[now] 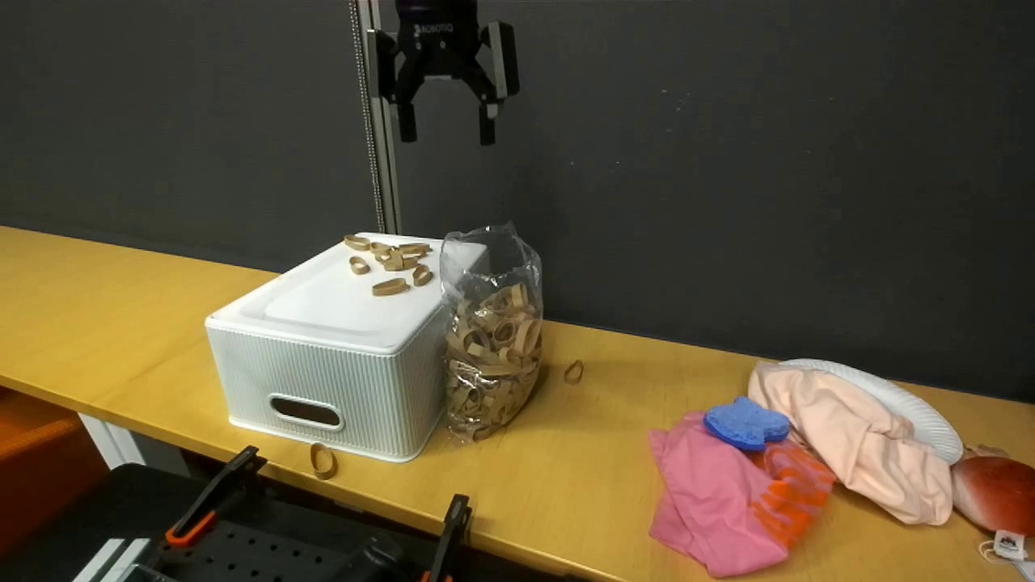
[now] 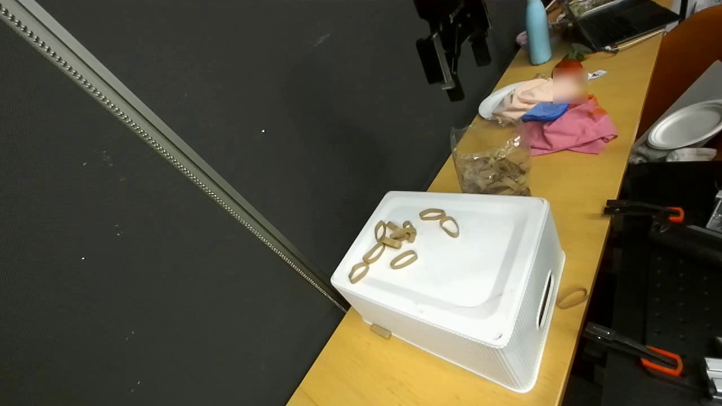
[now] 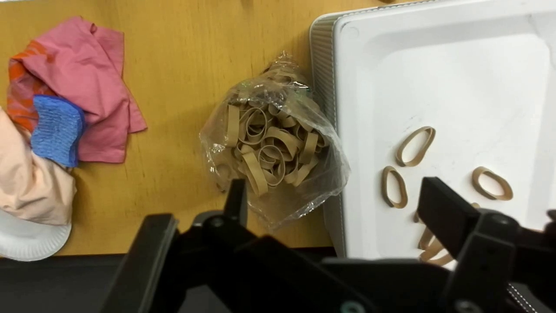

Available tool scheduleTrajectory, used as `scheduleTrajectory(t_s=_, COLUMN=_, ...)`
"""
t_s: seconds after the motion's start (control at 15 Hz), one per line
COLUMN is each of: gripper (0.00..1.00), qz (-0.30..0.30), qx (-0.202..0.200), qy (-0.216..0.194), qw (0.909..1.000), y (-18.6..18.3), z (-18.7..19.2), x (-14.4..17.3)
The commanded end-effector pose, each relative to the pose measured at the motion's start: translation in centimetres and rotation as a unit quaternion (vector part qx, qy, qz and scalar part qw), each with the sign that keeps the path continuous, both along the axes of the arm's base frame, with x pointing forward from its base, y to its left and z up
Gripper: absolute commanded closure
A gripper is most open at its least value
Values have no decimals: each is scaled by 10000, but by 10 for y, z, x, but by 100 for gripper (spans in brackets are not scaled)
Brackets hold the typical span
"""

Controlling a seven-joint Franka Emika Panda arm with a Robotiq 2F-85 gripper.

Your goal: Take the rubber bands out of the plastic bag

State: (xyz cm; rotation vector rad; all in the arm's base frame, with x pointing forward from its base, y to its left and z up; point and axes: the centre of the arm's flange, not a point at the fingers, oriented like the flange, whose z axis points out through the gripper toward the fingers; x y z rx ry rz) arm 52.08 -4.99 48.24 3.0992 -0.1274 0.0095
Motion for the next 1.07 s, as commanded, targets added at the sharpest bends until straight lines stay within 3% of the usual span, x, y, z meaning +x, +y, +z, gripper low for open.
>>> scheduleTrajectory(t_s=0.0, gripper=0, qz=2, qx=0, qy=-1, qw=10000, y=0, z=0, x=0)
scheduleTrajectory(t_s=0.4, gripper=0, qz=-2, qx=-120, qy=-343, qw=9993, y=7, z=-21, x=24)
scheduleTrajectory(t_s=0.87, gripper=2, qz=33, qx=-105, qy=-271, qw=9996, y=2, z=-67, x=45)
scheduleTrajectory(t_s=0.93, gripper=19, qz=36, qx=-100, qy=-241, qw=9997, y=2, z=-72, x=48)
scheduleTrajectory(t_s=1.0, gripper=26, qz=45, qx=-98, qy=-231, qw=9997, y=1, z=-76, x=50)
